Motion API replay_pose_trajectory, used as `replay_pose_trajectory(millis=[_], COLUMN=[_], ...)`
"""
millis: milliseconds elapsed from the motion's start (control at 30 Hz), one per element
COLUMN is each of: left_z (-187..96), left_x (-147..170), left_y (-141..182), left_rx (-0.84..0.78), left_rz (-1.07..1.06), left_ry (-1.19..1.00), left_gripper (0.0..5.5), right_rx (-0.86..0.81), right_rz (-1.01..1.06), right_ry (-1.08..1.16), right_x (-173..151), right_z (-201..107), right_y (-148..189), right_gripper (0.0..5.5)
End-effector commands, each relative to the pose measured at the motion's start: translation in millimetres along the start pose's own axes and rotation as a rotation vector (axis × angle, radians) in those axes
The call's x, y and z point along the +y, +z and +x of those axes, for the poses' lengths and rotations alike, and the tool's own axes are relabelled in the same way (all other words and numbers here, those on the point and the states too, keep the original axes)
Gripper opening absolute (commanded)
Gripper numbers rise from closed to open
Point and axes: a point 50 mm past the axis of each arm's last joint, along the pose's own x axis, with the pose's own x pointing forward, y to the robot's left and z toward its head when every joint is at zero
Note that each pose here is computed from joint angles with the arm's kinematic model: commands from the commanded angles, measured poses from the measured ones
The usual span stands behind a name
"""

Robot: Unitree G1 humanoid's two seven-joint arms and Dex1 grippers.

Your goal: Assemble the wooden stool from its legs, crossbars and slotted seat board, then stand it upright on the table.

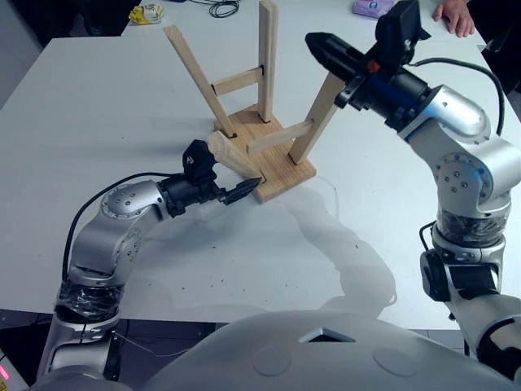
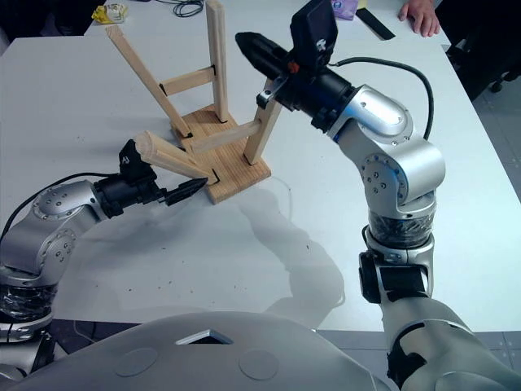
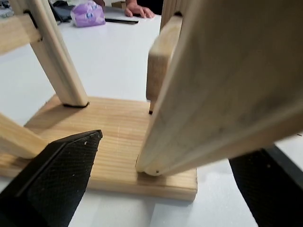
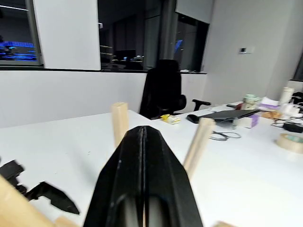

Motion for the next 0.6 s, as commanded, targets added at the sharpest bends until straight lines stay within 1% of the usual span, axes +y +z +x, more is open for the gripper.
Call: replay_pose_trajectory(millis=[33, 200, 233, 400, 600], left_z=[4, 4, 4, 2, -2], left_x=[-4, -1, -1, 3, 1], left_y=[-1, 1, 2, 8, 14], left_rx=[0.007, -0.002, -0.004, -0.026, -0.044], left_rz=[0.012, 0.017, 0.02, 0.038, 0.052], left_ry=[-0.009, 0.003, 0.001, 0.005, -0.039], left_gripper=[4.61, 4.61, 4.42, 3.87, 2.91], right_rx=[0.016, 0.056, 0.069, 0.127, 0.162], right_rz=[0.056, 0.085, 0.089, 0.106, 0.12], right_ry=[0.057, 0.064, 0.063, 0.058, 0.048], right_x=[16, 26, 28, 31, 33], right_z=[6, 7, 7, 5, 5], right_y=[-6, -20, -24, -42, -53], right_gripper=[0.0, 0.0, 0.0, 0.0, 0.0])
